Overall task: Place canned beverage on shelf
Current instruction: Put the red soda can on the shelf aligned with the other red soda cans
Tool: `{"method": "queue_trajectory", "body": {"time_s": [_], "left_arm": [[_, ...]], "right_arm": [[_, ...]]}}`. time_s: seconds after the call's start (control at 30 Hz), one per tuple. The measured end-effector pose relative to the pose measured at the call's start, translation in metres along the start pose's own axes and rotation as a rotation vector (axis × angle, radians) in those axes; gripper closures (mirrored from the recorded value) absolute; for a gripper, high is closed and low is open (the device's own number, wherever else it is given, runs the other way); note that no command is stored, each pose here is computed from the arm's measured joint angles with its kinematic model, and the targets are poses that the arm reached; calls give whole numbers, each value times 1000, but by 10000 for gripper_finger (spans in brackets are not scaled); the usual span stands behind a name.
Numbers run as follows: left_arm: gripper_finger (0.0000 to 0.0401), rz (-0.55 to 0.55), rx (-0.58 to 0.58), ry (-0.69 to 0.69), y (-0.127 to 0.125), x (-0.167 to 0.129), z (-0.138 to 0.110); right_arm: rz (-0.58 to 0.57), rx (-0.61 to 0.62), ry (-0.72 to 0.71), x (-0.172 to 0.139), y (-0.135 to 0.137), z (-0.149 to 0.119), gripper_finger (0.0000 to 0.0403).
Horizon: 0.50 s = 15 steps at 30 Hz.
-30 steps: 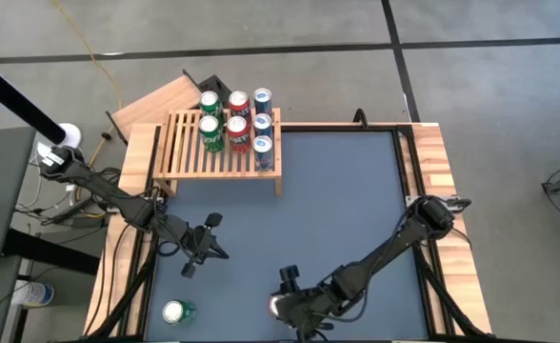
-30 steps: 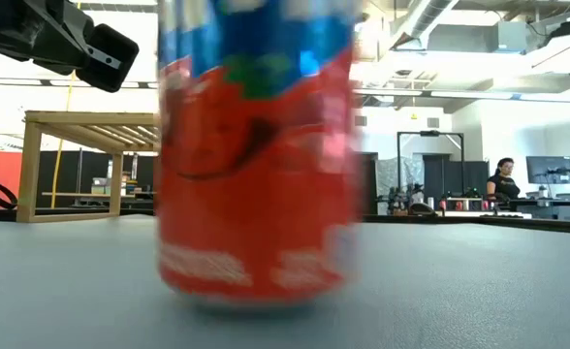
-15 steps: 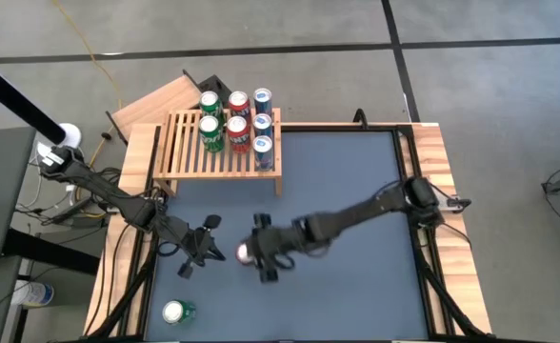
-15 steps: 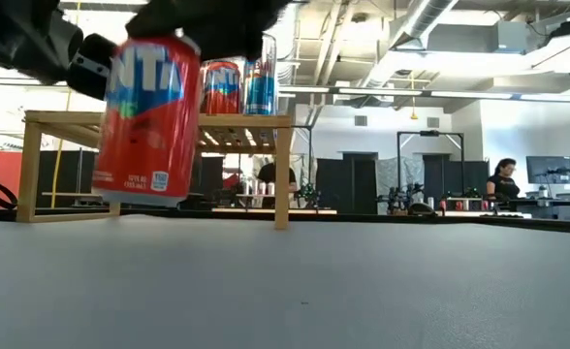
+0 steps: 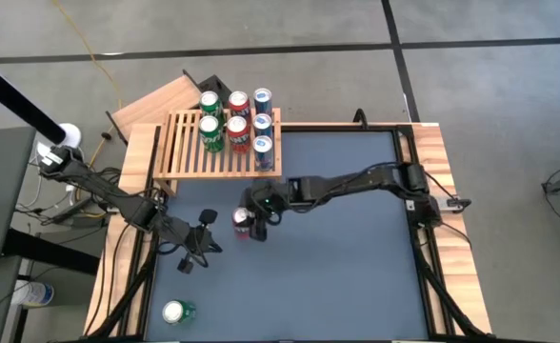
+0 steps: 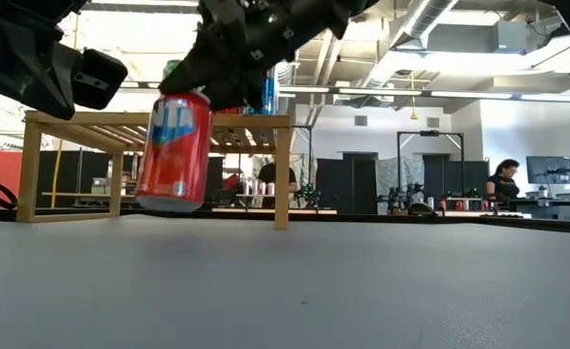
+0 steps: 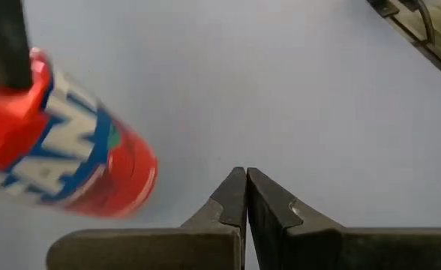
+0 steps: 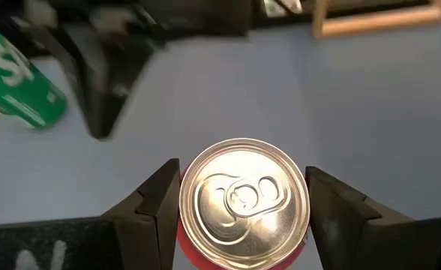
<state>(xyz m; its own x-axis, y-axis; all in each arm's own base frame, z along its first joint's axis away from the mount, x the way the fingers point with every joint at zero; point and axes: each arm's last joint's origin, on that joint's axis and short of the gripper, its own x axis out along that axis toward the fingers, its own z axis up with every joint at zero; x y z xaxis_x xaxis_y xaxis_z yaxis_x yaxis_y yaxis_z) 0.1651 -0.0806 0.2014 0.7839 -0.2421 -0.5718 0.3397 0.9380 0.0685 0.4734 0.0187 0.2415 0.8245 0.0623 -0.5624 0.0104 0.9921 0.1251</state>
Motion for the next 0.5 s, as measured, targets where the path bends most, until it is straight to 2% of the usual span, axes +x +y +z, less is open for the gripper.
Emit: {"method": "queue_trajectory", "body": {"time_s": [0.23,0.33,0.5], "left_arm": [[401,19,0,0,1,0,0],[401,50,-20,-1,1,0,0],[401,42,-49,-10,1,0,1]], "right_arm": [[11,29,33,9,-14,-7,178],[18,20,47,14,-17,-11,166],[21,-18,62,14,-16,-12,153]]}}
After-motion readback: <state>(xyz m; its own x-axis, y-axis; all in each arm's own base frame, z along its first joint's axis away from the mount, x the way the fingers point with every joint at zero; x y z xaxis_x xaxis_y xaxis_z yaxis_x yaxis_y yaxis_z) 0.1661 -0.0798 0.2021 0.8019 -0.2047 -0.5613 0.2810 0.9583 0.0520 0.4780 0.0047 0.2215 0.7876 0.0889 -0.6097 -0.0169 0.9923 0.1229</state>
